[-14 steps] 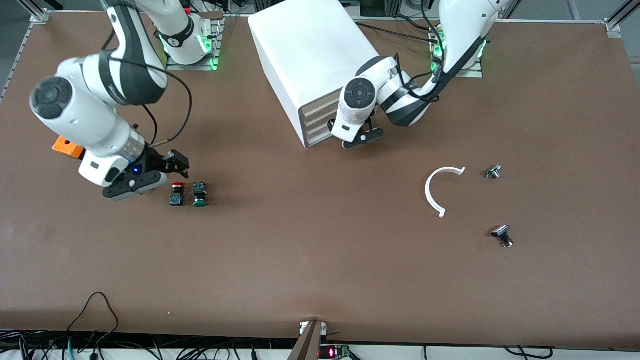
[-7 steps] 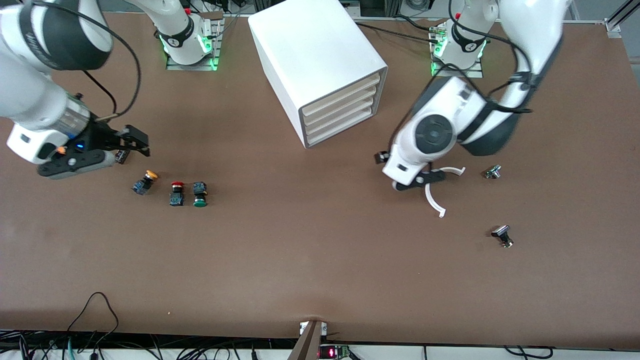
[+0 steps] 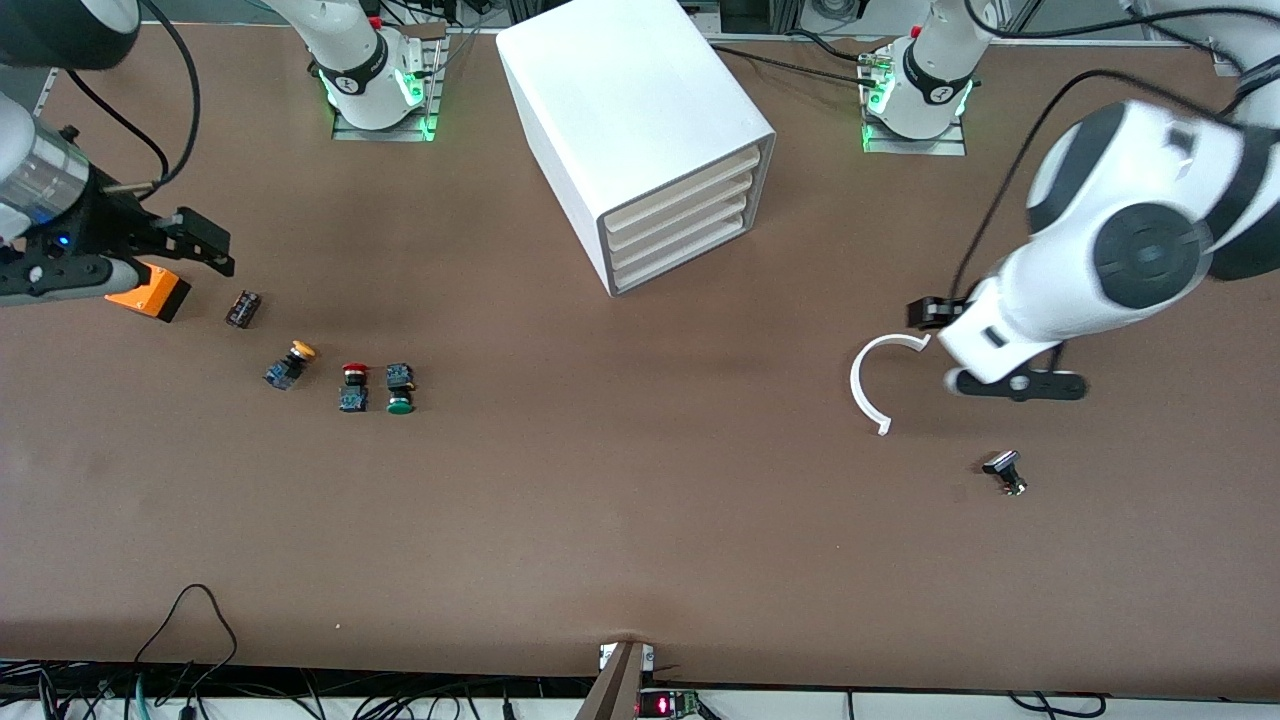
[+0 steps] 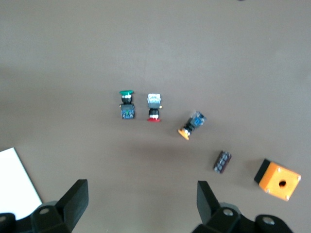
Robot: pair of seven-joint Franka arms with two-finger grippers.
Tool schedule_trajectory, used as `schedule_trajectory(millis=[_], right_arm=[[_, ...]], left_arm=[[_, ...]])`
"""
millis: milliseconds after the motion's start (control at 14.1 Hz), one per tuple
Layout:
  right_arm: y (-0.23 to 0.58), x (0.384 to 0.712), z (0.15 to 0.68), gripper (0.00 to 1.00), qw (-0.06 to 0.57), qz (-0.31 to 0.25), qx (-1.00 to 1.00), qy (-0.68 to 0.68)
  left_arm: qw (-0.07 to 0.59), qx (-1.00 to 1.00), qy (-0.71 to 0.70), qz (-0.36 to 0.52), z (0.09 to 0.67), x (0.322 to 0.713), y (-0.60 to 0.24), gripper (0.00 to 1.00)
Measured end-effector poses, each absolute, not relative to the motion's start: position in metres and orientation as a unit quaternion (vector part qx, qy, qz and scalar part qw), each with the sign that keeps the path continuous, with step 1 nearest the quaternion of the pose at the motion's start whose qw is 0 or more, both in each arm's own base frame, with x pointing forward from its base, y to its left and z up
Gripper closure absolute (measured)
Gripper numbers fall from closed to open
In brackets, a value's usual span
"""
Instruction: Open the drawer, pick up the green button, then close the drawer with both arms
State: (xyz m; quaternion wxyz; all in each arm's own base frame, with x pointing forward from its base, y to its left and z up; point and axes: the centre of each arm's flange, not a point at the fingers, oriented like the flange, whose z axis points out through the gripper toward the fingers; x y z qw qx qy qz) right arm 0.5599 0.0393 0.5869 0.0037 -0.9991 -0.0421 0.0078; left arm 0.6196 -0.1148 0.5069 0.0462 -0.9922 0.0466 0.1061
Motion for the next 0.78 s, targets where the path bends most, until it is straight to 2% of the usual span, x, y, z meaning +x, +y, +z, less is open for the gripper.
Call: schedule_trajectory(millis=[213, 355, 569, 782], right_arm=[[0.05, 0.551, 0.605, 0.01, -0.014, 0.012, -0.999, -0.028], [0.05, 0.547, 0.609, 0.01, -0.016, 0.023, -0.999, -0.018], [0.044, 0.545, 0.615, 0.01, -0.017, 0.023, -1.0, -0.008], [0.03, 0.541, 0.625, 0.01, -0.017, 0.016, -1.0, 0.004]], left_arm=[[0.005, -0.995, 0.073, 0.074, 0.558, 0.607, -0.049, 0.02], [0.009, -0.996, 0.08, 0.039, 0.58, 0.595, -0.005, 0.01], [0.019, -0.998, 0.057, -0.014, 0.583, 0.579, 0.002, 0.01], [0.025, -0.998, 0.045, -0.024, 0.58, 0.561, -0.015, 0.01]])
